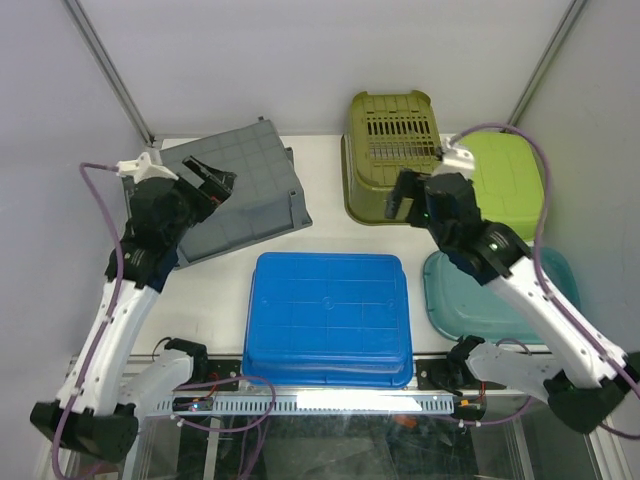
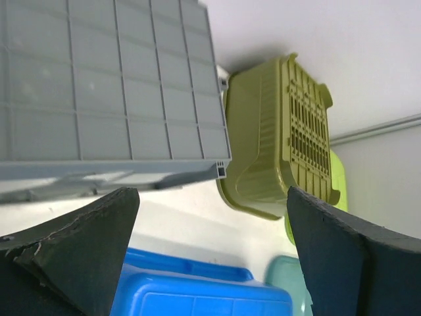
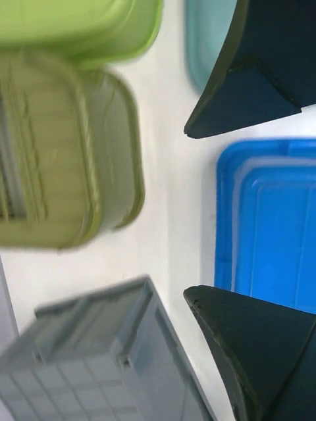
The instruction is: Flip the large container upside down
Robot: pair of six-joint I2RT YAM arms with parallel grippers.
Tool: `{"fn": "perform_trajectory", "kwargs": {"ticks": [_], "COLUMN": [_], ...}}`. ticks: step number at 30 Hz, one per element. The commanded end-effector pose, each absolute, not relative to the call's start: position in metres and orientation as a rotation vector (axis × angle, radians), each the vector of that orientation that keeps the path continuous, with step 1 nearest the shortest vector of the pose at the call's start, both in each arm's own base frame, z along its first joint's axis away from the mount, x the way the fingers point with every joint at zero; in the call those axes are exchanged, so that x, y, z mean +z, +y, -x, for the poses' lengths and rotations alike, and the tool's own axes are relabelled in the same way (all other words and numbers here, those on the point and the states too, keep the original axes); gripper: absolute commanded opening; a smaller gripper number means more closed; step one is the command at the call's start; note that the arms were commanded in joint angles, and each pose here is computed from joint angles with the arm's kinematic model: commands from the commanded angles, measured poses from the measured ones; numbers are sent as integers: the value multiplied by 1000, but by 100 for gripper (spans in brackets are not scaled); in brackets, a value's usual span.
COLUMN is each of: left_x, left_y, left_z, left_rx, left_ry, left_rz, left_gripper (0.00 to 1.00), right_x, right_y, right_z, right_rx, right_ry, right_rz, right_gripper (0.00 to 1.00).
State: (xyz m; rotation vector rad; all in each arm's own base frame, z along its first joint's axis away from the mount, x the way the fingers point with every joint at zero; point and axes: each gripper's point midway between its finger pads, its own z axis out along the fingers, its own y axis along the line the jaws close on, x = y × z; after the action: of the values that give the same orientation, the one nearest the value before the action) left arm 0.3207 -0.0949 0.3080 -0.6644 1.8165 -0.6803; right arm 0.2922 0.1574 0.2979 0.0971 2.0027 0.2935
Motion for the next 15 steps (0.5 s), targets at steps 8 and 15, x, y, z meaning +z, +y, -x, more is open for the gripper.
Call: {"fn": "perform_trajectory", "kwargs": {"ticks": [8, 15], "left_x": [370, 356], "left_y": [-44, -44], "left_z": [-276, -271], "left_rx": [-256, -267], "left_ry": [1686, 1707], "left_rz": [229, 254], "left_gripper": [99, 99], "right_x": [304, 319], "right_y": [29, 20], "right_z": [-210, -211], "right_rx": [25, 40], "right_ry": [1912, 1824], "right_rz": [-490, -550], "right_gripper": [99, 99]}}
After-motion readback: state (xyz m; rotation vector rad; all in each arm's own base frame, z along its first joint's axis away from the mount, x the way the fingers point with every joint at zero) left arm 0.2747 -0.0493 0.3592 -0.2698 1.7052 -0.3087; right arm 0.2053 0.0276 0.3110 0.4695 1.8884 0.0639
